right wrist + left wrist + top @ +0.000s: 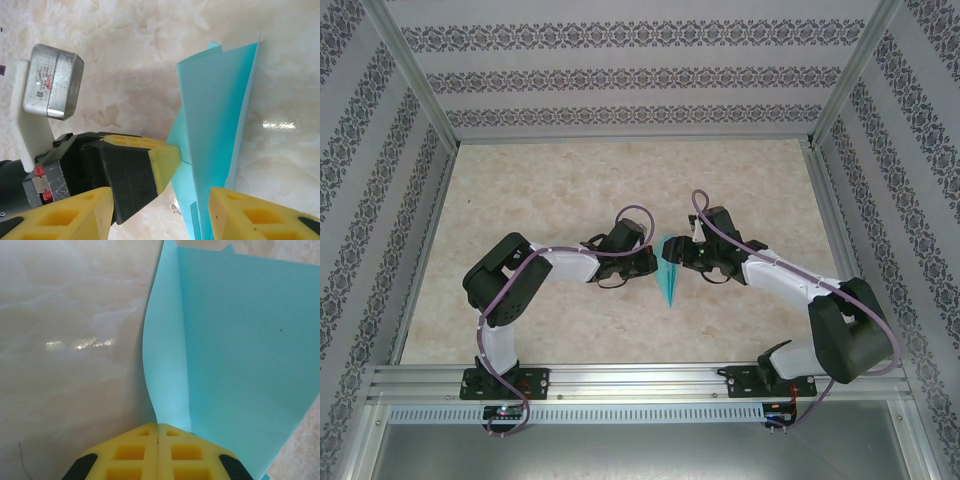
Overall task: Fold a paper plane with a square sheet of paper (pick it up from the middle)
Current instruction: Move a paper plane to the center of the table.
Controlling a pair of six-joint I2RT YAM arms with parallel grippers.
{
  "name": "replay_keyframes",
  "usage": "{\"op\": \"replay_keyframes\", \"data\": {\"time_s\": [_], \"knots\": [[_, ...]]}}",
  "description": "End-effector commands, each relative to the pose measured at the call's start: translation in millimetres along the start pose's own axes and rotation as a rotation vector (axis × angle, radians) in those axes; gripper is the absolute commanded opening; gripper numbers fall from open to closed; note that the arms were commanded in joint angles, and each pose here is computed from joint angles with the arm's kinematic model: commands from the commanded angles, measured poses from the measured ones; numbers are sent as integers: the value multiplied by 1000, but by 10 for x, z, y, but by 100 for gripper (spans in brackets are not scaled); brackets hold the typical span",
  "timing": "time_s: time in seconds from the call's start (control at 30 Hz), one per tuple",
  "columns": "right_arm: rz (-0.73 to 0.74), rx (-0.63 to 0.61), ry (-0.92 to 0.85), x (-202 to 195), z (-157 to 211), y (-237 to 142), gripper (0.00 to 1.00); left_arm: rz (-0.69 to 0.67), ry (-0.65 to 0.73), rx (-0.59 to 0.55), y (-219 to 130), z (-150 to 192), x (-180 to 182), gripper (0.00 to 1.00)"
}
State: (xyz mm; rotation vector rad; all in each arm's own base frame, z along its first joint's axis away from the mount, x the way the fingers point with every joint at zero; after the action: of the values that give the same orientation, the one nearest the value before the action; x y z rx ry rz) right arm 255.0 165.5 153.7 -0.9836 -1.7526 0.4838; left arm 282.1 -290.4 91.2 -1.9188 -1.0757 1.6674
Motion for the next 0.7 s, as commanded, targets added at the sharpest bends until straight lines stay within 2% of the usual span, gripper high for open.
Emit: {"op": "replay_keyframes", "data": {"time_s": [0.0,0.2,0.67], "knots": [[-2,8,-24,61,-49,66,54,42,-3,-51,-55,-113,-87,0],[6,50,-25,55,-28,152,56,30,-8,-49,-43,-105,-63,0],[188,108,2,-169,71,225,59,-24,-53,-58,-34,-92,70,0]]}}
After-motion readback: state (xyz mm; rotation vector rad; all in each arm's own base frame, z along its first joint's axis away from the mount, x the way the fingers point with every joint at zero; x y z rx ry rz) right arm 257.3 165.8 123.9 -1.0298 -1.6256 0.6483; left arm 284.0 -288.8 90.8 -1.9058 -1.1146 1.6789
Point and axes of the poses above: each hand's point on the last joint's axis, 136 mm out from that joint toward the fingers, its own y axis out along the fingers, its own x axis along the line the jaws close on, z = x × y, the point moved 9 cm from there along -y, back along the fingers, and after that the axes turned 3 degrees about -y, right-handed, at the moved point
